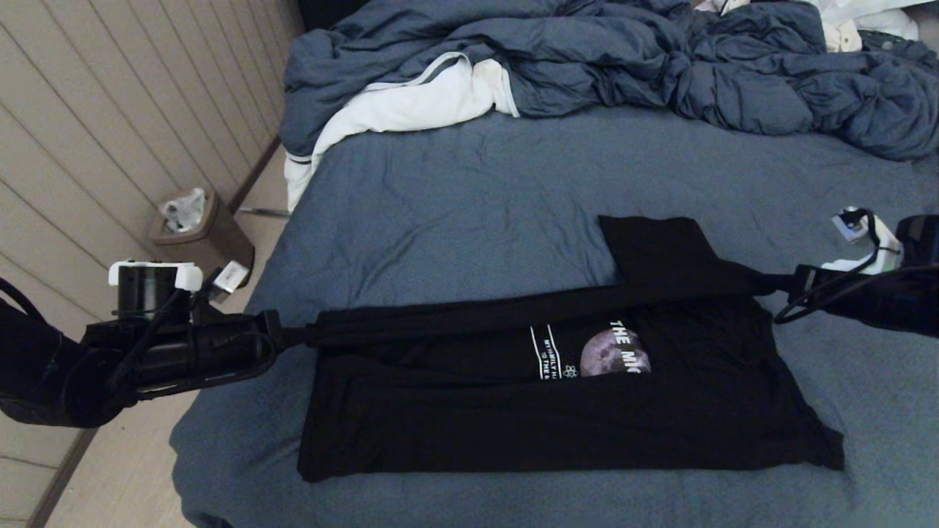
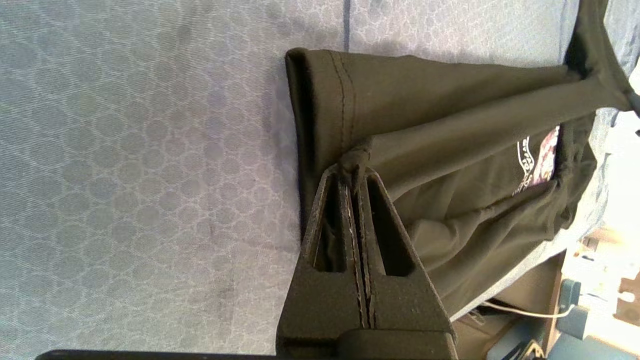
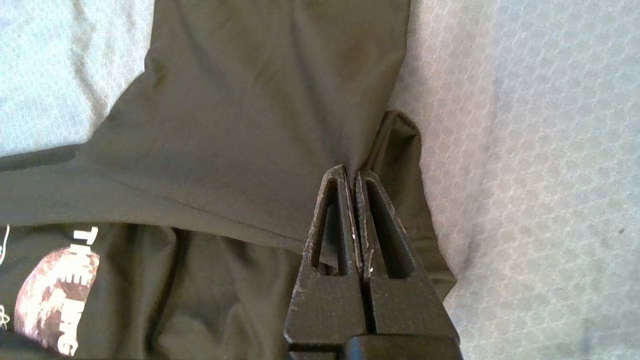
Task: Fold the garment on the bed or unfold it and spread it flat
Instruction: Fold the black T-shirt
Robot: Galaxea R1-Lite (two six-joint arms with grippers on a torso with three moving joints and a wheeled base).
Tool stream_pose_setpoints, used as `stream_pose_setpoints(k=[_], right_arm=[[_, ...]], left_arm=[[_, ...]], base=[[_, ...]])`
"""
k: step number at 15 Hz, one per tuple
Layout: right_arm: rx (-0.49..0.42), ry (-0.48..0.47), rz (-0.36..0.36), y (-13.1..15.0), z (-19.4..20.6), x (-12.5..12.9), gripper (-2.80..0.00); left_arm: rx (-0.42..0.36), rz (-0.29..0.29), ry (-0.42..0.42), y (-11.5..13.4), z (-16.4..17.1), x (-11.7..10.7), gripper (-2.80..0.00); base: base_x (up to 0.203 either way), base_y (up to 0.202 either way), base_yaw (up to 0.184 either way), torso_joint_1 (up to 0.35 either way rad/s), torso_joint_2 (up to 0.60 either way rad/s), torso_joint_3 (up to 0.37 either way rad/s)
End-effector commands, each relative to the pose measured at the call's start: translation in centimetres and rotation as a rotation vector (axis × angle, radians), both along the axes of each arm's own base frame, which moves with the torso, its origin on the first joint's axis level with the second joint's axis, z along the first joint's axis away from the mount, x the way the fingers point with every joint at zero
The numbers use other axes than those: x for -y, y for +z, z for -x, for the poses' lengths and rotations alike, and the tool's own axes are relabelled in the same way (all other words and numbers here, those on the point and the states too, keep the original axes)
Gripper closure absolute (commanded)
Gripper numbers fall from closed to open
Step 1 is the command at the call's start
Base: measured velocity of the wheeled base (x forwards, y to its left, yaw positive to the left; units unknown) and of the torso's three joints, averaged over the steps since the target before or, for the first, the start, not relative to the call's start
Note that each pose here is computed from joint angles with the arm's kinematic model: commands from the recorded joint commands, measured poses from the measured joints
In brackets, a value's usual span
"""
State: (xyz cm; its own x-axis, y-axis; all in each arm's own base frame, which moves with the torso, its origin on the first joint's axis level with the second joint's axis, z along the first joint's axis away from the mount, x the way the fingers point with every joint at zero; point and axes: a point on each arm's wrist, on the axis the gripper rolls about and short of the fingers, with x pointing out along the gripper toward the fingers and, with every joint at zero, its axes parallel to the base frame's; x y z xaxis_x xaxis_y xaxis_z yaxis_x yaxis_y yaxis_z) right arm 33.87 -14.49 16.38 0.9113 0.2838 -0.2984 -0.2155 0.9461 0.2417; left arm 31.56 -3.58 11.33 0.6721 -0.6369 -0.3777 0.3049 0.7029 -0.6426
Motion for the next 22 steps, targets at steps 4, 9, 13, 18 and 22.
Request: stream_pose_setpoints(k=[4, 9, 13, 18, 22], right_arm=[[0.008, 0.006, 0.003, -0.2, -0.1, 0.0, 0.0], [0.007, 0.006, 0.002, -0.3, -0.1, 0.0, 0.0], [0.005, 0.006, 0.001, -0.3, -0.1, 0.0, 0.0], [0.027, 0.01, 0.009, 0.4, -0.3, -0.1, 0.0], [0.045, 0.033, 0.016, 1.1, -0.3, -0.9, 0.0]], left_arm=[[-0.008, 0.0, -0.003, -0.3, -0.2, 0.3, -2.8], [0.021, 0.003, -0.008, 0.6, 0.3, 0.3, -2.8], [0.125, 0.015, 0.035, 3.8, -0.4, -0.8, -2.8], [0.095, 0.016, 0.03, 5.9, -3.1, -0.4, -2.8], [-0.001, -0.06, 0.021, 3.5, -4.6, 3.9, -2.8]], base=[[0.0, 0.0, 0.0, 0.0, 0.0, 0.0], [0.0, 0.0, 0.0, 0.0, 0.0, 0.0], [0.0, 0.0, 0.0, 0.0, 0.0, 0.0], [0.0, 0.0, 0.0, 0.0, 0.0, 0.0], [0.0, 0.0, 0.0, 0.0, 0.0, 0.0]])
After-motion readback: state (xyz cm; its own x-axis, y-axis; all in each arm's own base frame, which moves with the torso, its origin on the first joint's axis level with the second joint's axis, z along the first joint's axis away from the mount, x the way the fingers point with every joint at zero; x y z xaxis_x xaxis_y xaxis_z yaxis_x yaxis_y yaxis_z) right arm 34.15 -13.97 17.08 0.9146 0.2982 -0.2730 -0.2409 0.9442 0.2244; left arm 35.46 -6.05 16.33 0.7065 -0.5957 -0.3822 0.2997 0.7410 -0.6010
